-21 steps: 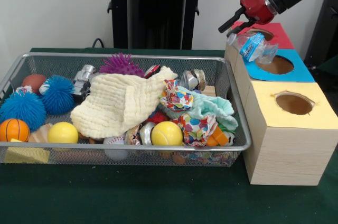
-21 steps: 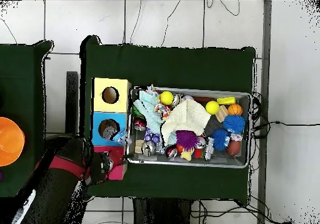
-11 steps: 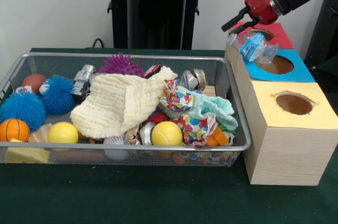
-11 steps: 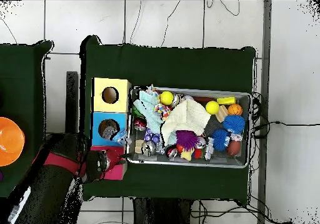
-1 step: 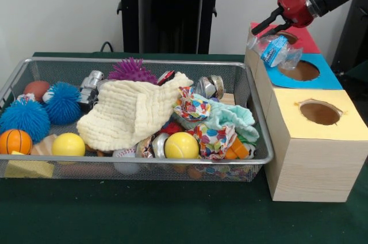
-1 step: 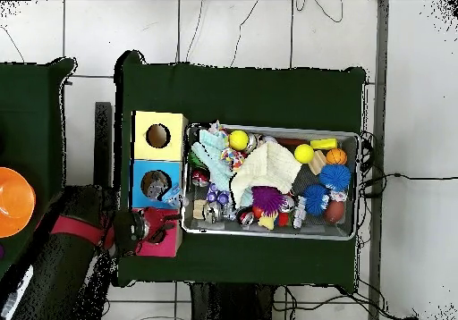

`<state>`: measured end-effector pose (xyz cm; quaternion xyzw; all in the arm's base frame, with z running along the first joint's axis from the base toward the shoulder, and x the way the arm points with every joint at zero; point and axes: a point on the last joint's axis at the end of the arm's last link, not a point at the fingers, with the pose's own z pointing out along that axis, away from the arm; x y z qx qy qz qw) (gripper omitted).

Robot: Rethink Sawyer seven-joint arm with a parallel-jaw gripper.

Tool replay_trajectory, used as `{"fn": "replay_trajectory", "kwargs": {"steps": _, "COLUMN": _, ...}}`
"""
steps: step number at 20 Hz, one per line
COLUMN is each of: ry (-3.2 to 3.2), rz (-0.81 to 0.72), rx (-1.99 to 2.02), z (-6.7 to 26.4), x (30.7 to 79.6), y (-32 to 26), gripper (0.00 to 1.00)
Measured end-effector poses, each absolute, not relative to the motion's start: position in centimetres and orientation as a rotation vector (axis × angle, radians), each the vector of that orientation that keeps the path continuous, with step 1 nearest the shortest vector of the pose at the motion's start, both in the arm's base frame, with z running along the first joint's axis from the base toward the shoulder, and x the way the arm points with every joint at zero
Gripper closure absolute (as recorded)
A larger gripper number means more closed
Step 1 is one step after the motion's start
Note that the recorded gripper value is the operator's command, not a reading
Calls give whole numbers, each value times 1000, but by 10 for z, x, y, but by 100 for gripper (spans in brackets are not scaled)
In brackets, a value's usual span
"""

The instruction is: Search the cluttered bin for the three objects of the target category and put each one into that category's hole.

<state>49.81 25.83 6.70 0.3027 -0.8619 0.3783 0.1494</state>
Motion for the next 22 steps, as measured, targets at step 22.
{"fn": "replay_trajectory", "kwargs": {"steps": 22, "ry": -2673, "rz": 1118, "rx": 1042, "z": 89, "x": 528, "y": 288, "gripper": 0}}
